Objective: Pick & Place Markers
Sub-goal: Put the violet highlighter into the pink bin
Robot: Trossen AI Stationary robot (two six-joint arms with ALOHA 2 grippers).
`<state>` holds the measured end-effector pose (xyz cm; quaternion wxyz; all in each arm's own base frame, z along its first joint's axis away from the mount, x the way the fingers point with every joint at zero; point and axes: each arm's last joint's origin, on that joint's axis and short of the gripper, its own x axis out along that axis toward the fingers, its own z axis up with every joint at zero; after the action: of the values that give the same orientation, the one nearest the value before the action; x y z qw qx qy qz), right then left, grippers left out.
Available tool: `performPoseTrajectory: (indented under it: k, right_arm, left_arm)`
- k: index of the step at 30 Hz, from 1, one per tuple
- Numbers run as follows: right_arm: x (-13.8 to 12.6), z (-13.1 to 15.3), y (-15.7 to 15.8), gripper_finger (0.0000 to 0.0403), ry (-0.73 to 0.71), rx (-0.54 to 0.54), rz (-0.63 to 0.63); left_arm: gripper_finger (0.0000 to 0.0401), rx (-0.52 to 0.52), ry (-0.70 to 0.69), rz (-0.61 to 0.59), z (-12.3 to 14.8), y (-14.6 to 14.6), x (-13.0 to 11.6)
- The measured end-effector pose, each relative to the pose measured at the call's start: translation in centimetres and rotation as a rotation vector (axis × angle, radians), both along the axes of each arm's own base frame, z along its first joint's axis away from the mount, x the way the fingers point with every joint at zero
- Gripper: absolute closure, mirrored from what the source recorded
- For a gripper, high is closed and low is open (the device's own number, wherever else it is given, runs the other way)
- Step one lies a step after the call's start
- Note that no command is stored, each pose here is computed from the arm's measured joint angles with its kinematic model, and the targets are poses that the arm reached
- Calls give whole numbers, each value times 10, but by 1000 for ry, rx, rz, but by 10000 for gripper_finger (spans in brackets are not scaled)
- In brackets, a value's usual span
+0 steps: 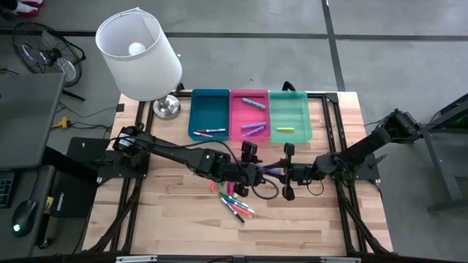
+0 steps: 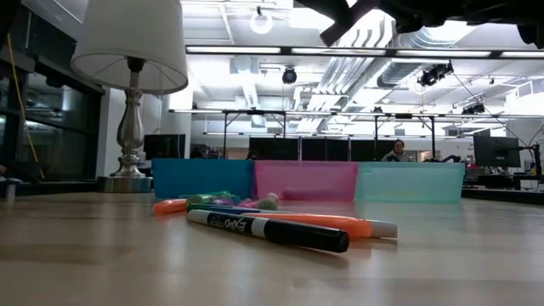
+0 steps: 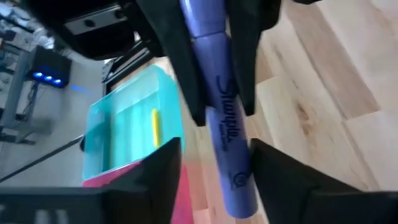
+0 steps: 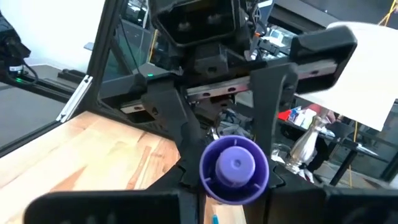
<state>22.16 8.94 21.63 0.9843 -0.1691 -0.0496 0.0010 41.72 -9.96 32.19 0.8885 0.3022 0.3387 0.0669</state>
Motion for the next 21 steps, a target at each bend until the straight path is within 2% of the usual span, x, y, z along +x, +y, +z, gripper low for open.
performPoseTrajectory:
  k: [4, 10, 15, 21]
  right_arm:
    - [0, -3, -1, 349, 28, 5, -44]
    - [4, -7, -2, 349, 110, 1, -75]
    - [24, 4, -12, 349, 298, 11, -149]
    - [45, 36, -39, 349, 513, 19, -182]
  left_arm:
    - [187, 35, 10, 44, -1, 2, -2]
    - [182, 144, 67, 183, 6, 4, -22]
    - [182, 141, 179, 292, -1, 6, -42]
    - [181, 116, 381, 509, -11, 15, -77]
